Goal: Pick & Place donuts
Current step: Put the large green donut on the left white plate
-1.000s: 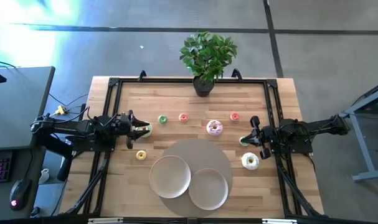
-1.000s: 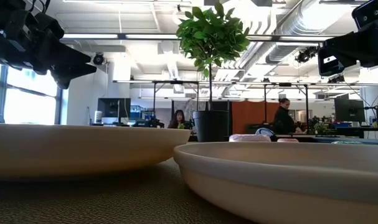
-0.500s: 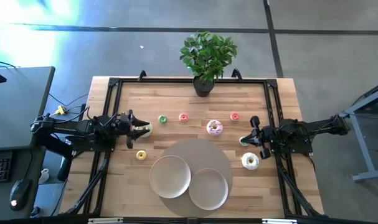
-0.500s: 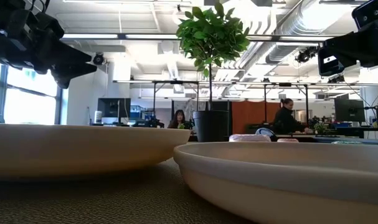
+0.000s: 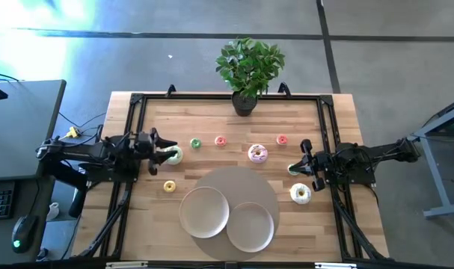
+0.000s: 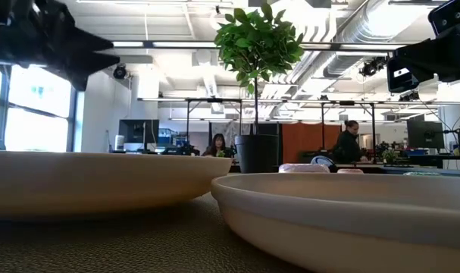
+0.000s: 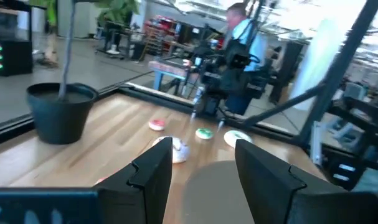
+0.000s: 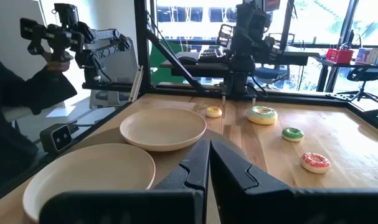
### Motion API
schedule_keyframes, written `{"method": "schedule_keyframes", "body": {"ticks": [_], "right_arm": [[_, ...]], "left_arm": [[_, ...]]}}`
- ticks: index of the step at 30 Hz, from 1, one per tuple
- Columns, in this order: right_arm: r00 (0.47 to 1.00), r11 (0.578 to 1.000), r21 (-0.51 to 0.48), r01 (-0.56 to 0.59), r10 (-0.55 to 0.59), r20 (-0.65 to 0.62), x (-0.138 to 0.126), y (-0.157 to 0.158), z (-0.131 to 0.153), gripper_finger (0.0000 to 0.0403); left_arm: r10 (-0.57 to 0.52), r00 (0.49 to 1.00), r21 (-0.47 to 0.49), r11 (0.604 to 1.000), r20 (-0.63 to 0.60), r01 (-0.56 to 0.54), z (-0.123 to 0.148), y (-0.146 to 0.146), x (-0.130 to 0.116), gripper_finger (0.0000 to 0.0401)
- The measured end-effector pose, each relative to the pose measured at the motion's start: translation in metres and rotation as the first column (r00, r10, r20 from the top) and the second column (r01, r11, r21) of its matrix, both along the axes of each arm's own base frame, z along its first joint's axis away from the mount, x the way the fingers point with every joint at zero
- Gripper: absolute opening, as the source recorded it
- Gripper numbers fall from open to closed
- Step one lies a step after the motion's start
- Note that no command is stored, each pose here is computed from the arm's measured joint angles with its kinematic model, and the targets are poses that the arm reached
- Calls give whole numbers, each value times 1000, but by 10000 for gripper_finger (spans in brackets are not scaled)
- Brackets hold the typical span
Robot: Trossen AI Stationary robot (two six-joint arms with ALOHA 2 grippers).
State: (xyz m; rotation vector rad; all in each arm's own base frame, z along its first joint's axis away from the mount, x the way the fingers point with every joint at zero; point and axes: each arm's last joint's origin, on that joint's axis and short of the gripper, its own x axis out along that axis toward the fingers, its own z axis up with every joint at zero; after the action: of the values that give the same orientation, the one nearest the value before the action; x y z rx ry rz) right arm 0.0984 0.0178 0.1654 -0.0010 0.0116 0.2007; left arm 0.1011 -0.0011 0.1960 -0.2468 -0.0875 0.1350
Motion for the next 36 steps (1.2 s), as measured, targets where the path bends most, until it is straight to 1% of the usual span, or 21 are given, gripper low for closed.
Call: {"method": "schedule_keyframes", "body": {"ticks": [2,4,9,11,13,15,18,20,24,27,29,32,34,36], "right_arm": [[1000,1000,0,0,0,0,0,0,0,12],[1000,1000,0,0,0,0,0,0,0,12],[1000,1000,0,0,0,0,0,0,0,12],[1000,1000,0,0,0,-1,0,0,0,12],[1000,1000,0,0,0,-1,0,0,0,12],[1000,1000,0,0,0,-1,0,0,0,12],[1000,1000,0,0,0,-1,0,0,0,12],[1000,1000,-5,0,0,1,0,0,0,12],[1000,1000,0,0,0,1,0,0,0,12],[1000,1000,-4,0,0,2,0,0,0,12],[1000,1000,-2,0,0,1,0,0,0,12],[1000,1000,0,0,0,1,0,0,0,12],[1000,1000,1,0,0,2,0,0,0,12],[1000,1000,1,-3,3,8,0,0,1,12]], "left_arm": [[0,1000,4,1000,-11,0,4,0,-1,174],[16,998,7,1000,-52,-16,6,1,-2,174],[107,972,11,994,-208,-107,8,3,-6,174],[123,956,-34,990,-266,-136,5,4,-5,174],[102,941,-100,985,-323,-141,0,3,-1,174],[72,907,-150,978,-415,-147,-10,2,3,174],[50,823,-177,968,-565,-180,-25,1,9,174],[32,767,-182,964,-641,-192,-34,0,14,174],[20,664,-151,968,-748,-199,-50,-1,23,174],[56,599,-106,967,-799,-230,-58,-1,28,174],[92,569,-69,965,-817,-255,-63,0,31,174],[114,557,-27,971,-823,-239,-66,0,36,170],[123,557,0,977,-821,-215,-68,0,39,155],[131,549,21,979,-825,-202,-69,0,40,130]]}}
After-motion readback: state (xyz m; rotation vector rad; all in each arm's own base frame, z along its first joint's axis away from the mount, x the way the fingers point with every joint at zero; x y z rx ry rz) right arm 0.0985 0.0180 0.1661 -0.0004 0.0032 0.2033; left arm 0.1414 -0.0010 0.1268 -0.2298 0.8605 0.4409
